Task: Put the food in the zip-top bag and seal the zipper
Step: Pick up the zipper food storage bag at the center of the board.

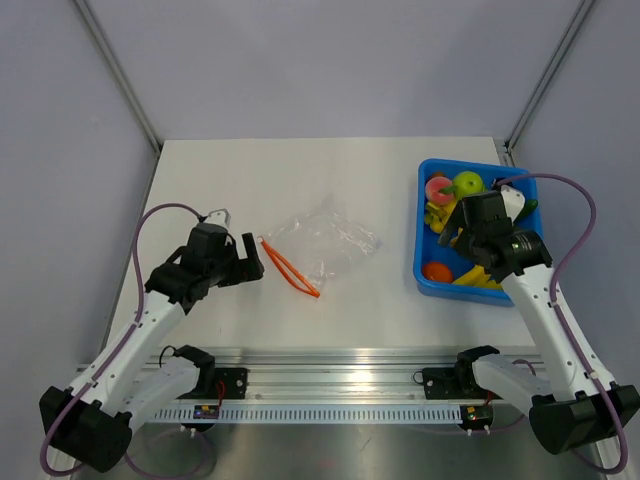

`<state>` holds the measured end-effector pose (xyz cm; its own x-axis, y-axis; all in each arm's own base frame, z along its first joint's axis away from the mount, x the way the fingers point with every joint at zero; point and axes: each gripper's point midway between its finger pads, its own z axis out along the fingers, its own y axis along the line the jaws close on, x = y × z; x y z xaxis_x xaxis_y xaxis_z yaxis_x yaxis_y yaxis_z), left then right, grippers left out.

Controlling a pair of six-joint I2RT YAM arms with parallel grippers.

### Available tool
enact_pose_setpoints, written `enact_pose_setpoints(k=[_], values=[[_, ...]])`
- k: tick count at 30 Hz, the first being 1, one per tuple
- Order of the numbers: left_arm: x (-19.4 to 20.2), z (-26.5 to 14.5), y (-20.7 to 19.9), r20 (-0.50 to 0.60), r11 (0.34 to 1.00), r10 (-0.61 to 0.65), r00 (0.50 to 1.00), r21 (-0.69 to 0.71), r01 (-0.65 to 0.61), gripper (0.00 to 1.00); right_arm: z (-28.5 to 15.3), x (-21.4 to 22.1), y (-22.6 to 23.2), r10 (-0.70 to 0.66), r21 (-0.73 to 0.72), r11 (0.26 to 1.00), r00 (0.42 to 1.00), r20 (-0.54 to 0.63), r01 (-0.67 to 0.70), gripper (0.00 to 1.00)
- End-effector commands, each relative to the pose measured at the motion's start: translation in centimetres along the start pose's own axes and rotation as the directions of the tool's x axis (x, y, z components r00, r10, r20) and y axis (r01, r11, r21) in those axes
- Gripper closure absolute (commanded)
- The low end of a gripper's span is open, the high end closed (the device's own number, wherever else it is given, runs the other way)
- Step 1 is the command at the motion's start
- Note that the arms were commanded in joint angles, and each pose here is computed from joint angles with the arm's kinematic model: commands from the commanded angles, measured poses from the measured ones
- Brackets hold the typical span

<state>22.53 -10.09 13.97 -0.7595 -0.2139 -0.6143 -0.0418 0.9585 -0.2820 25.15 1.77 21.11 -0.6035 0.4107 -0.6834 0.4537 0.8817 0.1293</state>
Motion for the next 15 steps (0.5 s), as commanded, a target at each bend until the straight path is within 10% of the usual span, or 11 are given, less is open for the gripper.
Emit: enact_pose_setpoints(k=[1,15], values=[[-0.8,-0.5,-0.5,0.041,0.999,-0.022,0.999,0.027,0.021,0.01,-0.3,-0.7,0.6,0.015,-0.047,0.999,0.999,0.041,-0.013,0.01],[-2.7,-1.1,-0.7,0.058,0.999,-0.035,0.998,-0.011,0.036,0.01,-2.4,-1.5,2.9,-0.069,-0.224,0.971,0.994,0.081,0.085,0.0]])
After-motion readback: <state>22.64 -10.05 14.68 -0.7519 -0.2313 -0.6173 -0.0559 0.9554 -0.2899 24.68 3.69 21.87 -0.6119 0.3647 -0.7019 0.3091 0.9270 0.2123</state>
